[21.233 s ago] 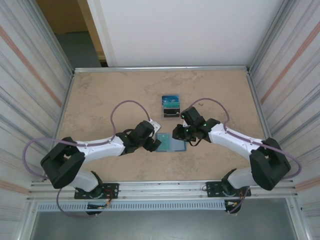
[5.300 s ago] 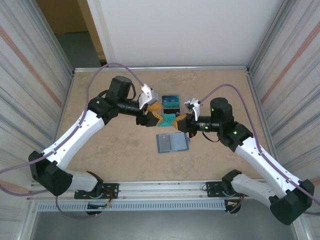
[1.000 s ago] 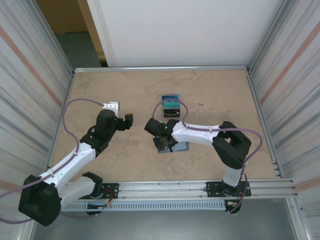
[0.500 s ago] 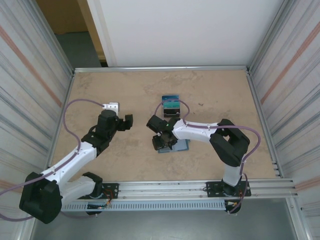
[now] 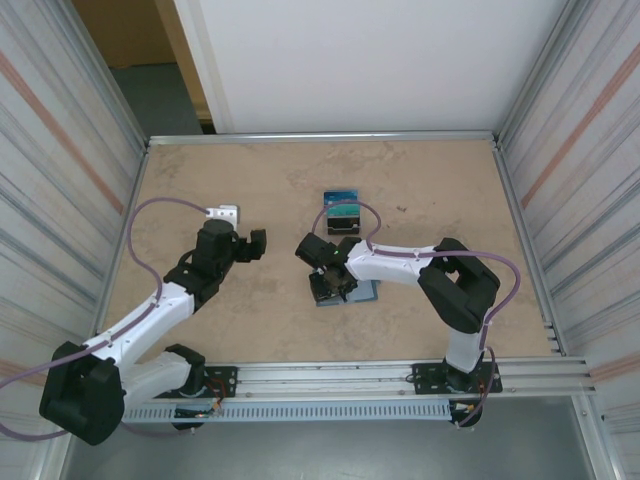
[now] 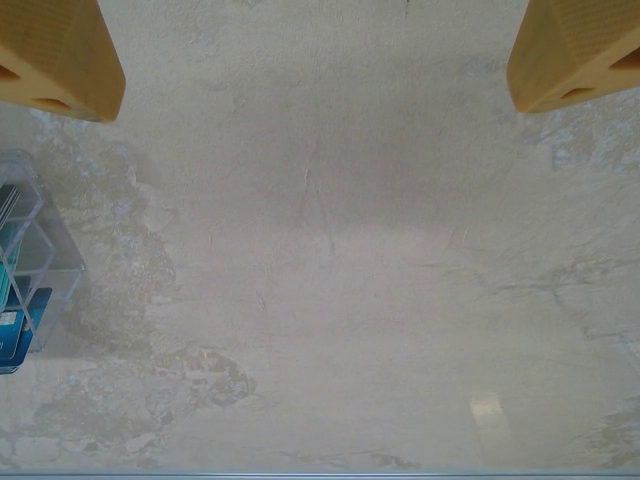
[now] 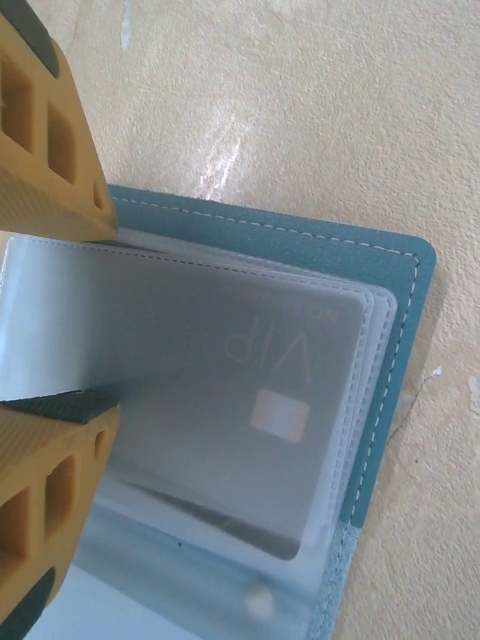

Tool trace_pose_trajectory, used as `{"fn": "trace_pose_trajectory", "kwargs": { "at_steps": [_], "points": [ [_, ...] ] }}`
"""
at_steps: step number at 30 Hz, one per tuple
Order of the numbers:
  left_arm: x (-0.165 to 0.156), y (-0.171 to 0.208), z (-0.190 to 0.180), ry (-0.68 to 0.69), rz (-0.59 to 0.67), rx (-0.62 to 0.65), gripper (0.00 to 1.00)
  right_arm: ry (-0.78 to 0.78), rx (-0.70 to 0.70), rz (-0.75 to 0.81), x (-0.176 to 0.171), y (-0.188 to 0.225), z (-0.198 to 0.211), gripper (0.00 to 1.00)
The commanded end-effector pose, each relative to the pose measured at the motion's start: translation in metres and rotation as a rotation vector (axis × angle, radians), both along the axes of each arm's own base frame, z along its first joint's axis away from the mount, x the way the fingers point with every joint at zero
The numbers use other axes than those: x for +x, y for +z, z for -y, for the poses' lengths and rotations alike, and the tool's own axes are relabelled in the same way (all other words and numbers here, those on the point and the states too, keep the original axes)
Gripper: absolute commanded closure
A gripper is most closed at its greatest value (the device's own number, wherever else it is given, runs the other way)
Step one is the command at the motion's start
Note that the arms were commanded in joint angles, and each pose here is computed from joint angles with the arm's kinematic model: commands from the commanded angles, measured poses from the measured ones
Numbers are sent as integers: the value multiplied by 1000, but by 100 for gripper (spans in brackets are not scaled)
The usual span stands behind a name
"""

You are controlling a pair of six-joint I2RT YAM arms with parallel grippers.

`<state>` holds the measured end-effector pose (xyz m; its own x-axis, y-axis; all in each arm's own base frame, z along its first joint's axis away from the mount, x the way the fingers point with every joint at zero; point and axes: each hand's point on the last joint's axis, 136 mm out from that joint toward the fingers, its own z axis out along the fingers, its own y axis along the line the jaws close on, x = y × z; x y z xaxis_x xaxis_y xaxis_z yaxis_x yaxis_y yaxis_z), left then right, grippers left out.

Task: Take the credit cards out of the card holder

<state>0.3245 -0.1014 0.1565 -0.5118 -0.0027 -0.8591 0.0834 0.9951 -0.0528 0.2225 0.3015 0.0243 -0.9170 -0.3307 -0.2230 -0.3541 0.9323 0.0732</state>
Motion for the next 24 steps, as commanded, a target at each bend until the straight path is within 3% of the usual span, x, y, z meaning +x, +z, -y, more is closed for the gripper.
{"fn": "trace_pose_trajectory", "kwargs": {
  "at_steps": [1, 9, 14, 24],
  "points": [
    [3, 11, -2, 15, 18, -6, 1, -40, -69, -33, -5, -20, 17, 62],
    [2, 18, -2, 8, 33, -8, 1, -49, -68, -13, -2, -14, 18, 77],
    [0, 26, 4, -22, 57, -22, 1, -39, 10, 10, 0, 5, 7, 85],
    [-3, 41, 34, -95, 111, 92, 1, -135, 10, 70, 14, 26, 31, 83]
  ]
}}
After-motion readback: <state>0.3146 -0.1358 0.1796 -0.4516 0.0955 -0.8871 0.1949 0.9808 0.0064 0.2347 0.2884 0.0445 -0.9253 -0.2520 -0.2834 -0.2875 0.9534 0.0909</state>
